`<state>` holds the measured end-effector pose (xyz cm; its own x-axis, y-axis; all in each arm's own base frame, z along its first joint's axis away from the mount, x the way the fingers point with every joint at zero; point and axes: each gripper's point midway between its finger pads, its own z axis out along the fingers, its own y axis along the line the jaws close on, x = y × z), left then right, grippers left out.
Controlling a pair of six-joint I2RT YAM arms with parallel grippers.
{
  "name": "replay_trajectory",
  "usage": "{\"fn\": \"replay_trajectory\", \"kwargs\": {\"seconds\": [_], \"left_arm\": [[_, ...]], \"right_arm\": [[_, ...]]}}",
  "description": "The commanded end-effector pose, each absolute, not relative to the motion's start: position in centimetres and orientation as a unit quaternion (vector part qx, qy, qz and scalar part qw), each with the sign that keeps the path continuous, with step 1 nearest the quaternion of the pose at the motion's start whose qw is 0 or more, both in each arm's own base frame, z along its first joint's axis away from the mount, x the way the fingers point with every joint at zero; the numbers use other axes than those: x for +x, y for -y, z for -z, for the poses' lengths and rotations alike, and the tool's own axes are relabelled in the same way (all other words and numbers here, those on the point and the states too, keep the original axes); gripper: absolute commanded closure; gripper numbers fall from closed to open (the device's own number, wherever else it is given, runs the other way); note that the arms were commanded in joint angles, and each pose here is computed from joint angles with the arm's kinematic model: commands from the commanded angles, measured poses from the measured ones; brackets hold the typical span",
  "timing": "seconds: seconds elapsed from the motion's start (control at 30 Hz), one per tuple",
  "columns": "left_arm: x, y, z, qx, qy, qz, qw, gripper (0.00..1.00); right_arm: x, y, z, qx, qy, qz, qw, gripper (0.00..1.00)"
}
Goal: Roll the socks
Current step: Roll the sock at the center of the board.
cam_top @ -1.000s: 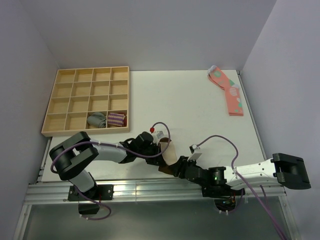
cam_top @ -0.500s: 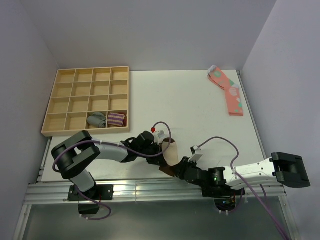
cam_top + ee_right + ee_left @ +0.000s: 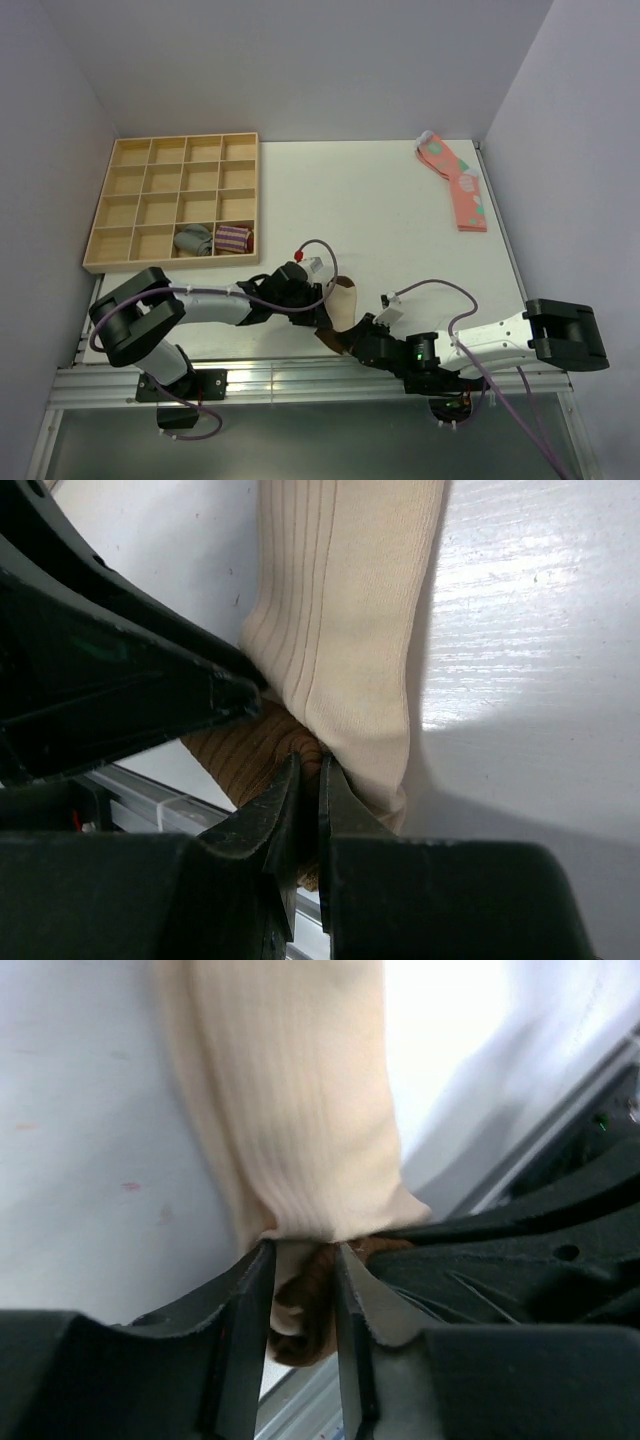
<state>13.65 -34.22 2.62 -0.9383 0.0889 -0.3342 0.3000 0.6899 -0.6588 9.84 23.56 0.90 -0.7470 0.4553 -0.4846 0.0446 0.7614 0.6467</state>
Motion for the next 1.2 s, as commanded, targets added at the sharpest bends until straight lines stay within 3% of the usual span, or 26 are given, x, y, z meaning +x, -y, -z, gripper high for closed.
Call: {"fn": "replay_trajectory", "kwargs": {"seconds": [0.0,0.37,0.57,0.87,0.93,1.1,1.17], "left_arm": [[16.5,31.6,-2.2,0.077,-0.928,0.304,0.200,0.64],[21.5,32.1,-4.7,0.089,-0.906,0.312,0.270,0.60],[21.2,34.4,-5.1,0.131,-0.884,0.362,0.264,0.57],[22.0,34.1,-1.5,0.135,-0.910,0.307,0.241,0.59],[22.2,34.0,-0.9,0.132,-0.915,0.297,0.238,0.65],[22.1,33.4,0.3,0.130,-0.925,0.275,0.229,1.00],[22.3,33.1,0.6,0.126,-0.928,0.266,0.229,1.00]], "right_arm": [[7.3,-19.1,4.0,0.099,-0.930,-0.222,0.278,0.99],[7.2,-19.4,3.8,0.087,-0.930,-0.225,0.276,0.98],[7.1,-19.5,3.8,0.084,-0.931,-0.226,0.273,0.98],[7.3,-19.7,3.4,0.083,-0.928,-0.238,0.274,0.97],[7.2,-19.8,3.4,0.081,-0.929,-0.236,0.273,0.97],[7.5,-19.9,3.2,0.076,-0.929,-0.233,0.276,0.96],[7.8,-20.0,2.9,0.074,-0.928,-0.233,0.281,0.96]]}}
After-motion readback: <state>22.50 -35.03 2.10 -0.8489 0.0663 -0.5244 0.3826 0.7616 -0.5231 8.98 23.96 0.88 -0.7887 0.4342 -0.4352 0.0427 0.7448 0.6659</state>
